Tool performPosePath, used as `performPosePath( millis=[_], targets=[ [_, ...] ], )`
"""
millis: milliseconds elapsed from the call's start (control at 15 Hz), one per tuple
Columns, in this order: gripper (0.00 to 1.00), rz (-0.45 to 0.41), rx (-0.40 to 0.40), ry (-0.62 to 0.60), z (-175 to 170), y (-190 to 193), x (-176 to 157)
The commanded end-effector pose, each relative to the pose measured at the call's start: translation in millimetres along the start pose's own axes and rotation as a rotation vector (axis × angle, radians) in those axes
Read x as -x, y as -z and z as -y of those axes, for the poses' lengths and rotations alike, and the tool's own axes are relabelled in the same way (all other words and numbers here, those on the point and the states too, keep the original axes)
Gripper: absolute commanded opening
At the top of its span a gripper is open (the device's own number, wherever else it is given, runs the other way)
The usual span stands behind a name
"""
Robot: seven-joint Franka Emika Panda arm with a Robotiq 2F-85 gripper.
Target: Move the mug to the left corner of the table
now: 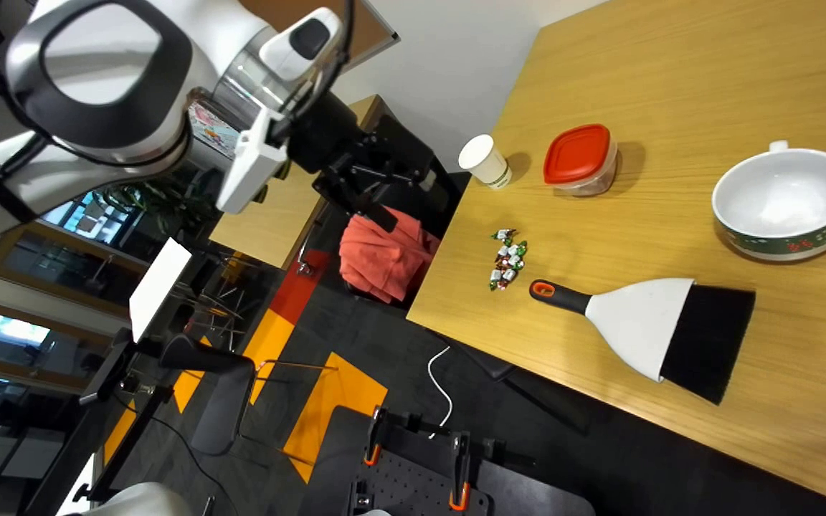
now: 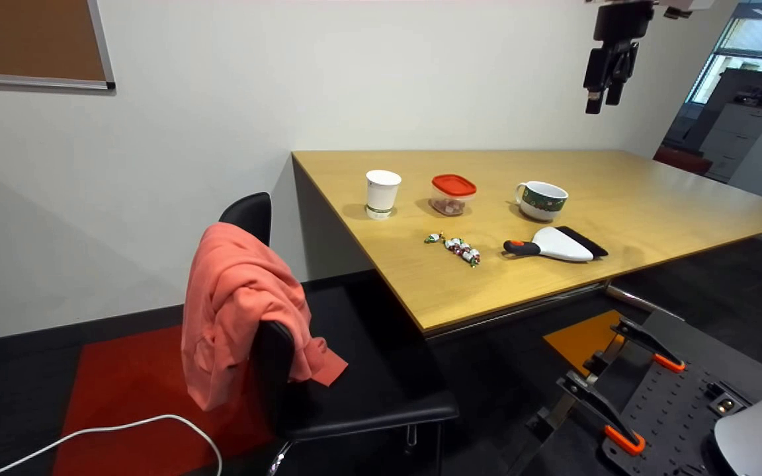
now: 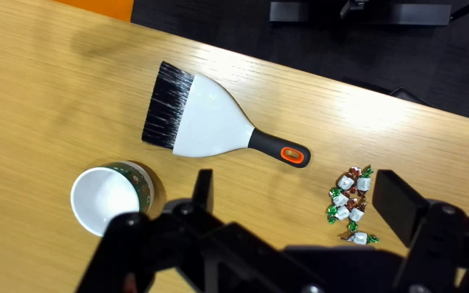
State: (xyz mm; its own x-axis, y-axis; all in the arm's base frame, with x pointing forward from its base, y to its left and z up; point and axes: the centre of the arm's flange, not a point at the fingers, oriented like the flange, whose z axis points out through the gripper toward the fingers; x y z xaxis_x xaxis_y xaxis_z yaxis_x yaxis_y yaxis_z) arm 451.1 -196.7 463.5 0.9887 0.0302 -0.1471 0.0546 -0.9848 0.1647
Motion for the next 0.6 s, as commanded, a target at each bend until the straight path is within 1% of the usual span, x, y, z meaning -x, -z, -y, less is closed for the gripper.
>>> performPosePath(
  millis=[0,200,333,533],
  targets=[
    [1.0,-0.025,0.009,0.073,-43,-32,-41],
    [1.0,-0.056,0.03,0.111,-72,-67,-61],
    [1.0,-0.076,0.029,0.127,-90,-90,-71],
    [1.0,-0.076,-0.006,0.129,-120,-116,-80]
  ],
)
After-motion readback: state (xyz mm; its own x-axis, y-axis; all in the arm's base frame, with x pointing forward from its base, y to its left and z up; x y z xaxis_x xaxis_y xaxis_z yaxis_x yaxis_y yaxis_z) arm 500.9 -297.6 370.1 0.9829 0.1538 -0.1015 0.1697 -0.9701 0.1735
